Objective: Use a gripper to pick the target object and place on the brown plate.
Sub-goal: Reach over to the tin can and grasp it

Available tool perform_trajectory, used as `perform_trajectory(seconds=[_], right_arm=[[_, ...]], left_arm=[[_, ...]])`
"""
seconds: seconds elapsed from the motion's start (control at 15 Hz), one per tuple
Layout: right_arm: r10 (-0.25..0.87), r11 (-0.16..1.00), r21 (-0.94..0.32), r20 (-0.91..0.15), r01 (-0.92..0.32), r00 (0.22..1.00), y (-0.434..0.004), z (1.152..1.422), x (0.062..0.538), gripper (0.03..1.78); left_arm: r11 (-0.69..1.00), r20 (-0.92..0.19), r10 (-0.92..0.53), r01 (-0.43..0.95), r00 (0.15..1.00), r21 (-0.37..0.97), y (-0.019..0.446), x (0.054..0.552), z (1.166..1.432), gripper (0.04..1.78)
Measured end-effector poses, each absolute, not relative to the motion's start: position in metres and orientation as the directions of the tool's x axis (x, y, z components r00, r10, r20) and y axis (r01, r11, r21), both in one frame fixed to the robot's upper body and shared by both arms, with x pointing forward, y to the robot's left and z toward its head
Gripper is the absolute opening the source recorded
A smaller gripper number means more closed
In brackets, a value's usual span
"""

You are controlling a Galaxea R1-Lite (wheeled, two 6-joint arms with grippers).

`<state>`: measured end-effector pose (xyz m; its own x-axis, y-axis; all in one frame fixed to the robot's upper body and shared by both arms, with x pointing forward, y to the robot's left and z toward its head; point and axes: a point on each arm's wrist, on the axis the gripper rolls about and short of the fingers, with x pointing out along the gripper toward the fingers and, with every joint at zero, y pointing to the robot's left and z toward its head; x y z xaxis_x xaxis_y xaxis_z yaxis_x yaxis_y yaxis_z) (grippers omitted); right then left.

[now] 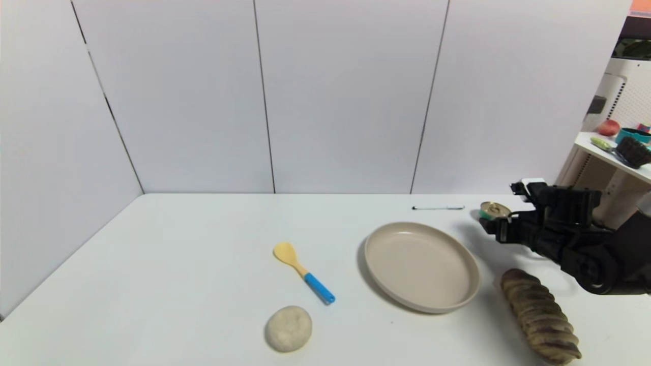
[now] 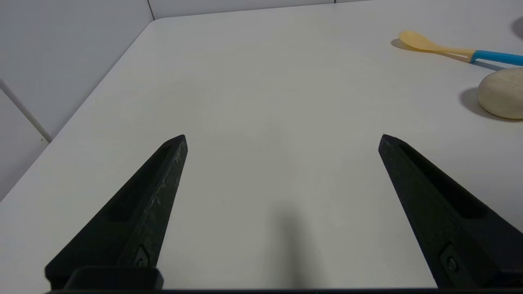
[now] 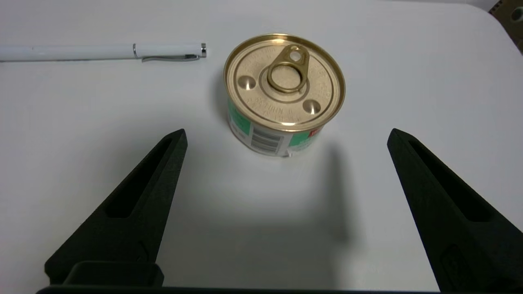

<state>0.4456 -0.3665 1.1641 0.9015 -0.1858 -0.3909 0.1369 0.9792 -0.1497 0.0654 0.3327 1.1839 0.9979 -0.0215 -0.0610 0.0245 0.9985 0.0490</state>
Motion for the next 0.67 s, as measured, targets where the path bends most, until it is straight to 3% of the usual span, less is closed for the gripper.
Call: perform_trajectory(seconds=[0.67], right_arm=[[-0.171,0.978,-0.174,-0.374,0.113,0.912,-0.366,1.150,0.455,1.69]], left_arm=[[0.998,-0.061,-0.022,0.025,0.998,0.049,0.333,0.065,1.184,1.69]])
